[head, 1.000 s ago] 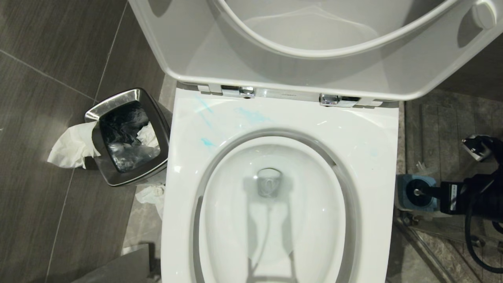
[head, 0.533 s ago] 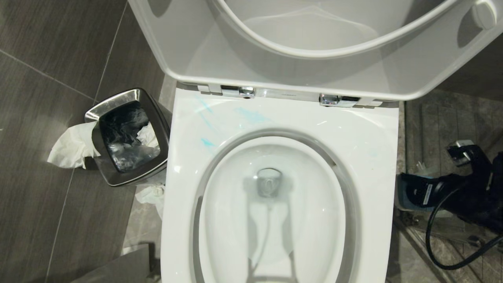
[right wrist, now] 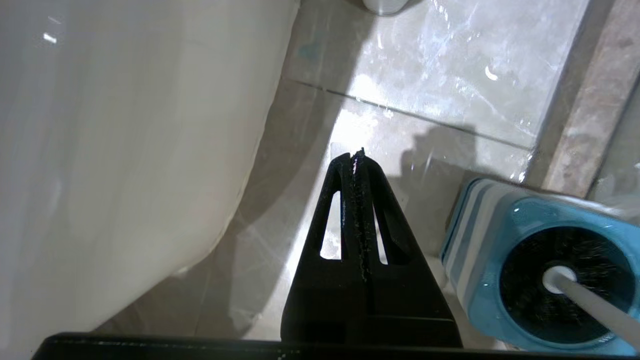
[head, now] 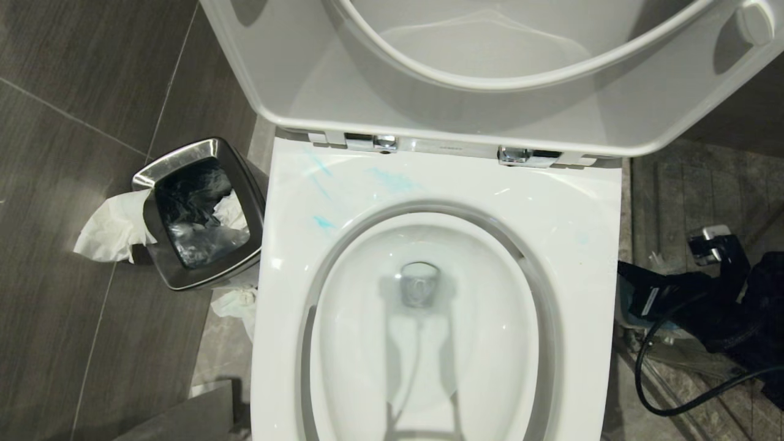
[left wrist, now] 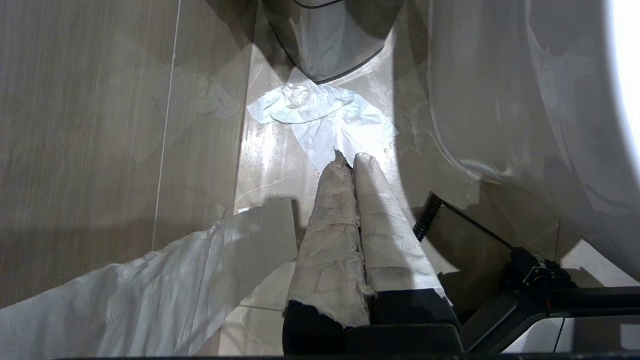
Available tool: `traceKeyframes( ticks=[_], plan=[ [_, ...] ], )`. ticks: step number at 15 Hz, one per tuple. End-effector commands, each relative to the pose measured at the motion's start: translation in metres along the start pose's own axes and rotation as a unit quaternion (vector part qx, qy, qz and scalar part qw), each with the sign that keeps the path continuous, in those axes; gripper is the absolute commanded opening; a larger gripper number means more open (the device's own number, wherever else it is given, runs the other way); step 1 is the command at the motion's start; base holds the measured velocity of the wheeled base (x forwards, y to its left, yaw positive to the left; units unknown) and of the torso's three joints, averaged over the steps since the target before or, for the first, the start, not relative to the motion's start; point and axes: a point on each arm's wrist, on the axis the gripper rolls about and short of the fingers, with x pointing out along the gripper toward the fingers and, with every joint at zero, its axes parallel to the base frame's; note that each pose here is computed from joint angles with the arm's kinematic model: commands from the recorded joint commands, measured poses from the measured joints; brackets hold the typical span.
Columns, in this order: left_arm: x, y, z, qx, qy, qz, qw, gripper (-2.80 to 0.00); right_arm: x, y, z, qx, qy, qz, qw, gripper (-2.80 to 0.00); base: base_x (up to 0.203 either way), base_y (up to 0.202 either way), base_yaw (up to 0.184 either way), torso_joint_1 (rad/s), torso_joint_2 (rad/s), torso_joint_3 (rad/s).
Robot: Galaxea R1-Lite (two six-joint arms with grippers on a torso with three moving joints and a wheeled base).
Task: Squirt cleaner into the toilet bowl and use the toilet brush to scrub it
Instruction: Pour in the cleaning agent
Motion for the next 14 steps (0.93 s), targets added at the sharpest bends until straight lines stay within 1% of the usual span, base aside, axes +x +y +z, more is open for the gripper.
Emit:
traceKeyframes(
  ticks=[1, 3, 4, 7, 8, 11, 13, 14],
  plan=[
    [0.0, 0.0, 0.0, 0.0, 0.001, 0.0, 1.0, -2.8, 0.009, -0.002, -0.004, 0.001, 0.001, 0.0, 1.0, -2.8, 0.0, 0.0, 0.0, 0.0, 0.0, 0.0],
    [0.0, 0.0, 0.0, 0.0, 0.001, 0.0, 1.0, -2.8, 0.021, -0.006, -0.003, -0.001, -0.006, -0.001, 1.0, -2.8, 0.0, 0.0, 0.0, 0.0, 0.0, 0.0],
    [0.0, 0.0, 0.0, 0.0, 0.001, 0.0, 1.0, -2.8, 0.028, -0.008, -0.002, -0.002, -0.01, -0.001, 1.0, 0.0, 0.0, 0.0, 0.0, 0.0, 0.0, 0.0],
    [0.0, 0.0, 0.0, 0.0, 0.001, 0.0, 1.0, -2.8, 0.043, -0.011, -0.011, 0.001, -0.001, -0.002, 1.0, 0.0, 0.0, 0.0, 0.0, 0.0, 0.0, 0.0],
    [0.0, 0.0, 0.0, 0.0, 0.001, 0.0, 1.0, -2.8, 0.047, -0.012, -0.011, 0.002, -0.005, -0.002, 1.0, 0.0, 0.0, 0.0, 0.0, 0.0, 0.0, 0.0],
    [0.0, 0.0, 0.0, 0.0, 0.0, 0.001, 1.0, -2.8, 0.063, -0.015, -0.008, 0.011, -0.038, 0.003, 0.999, 0.0, 0.0, 0.0, 0.0, 0.0, 0.0, 0.0],
    [0.0, 0.0, 0.0, 0.0, 0.001, 0.0, 1.0, -2.8, 0.071, -0.015, -0.004, 0.004, -0.063, 0.005, 0.998, 0.0, 0.0, 0.0, 0.0, 0.0, 0.0, 0.0],
    [0.0, 0.0, 0.0, 0.0, 0.001, 0.0, 1.0, -2.8, 0.075, -0.011, -0.005, 0.0, -0.069, 0.012, 0.998, 0.0, 0.0, 0.0, 0.0, 0.0, 0.0, 0.0]
  ],
)
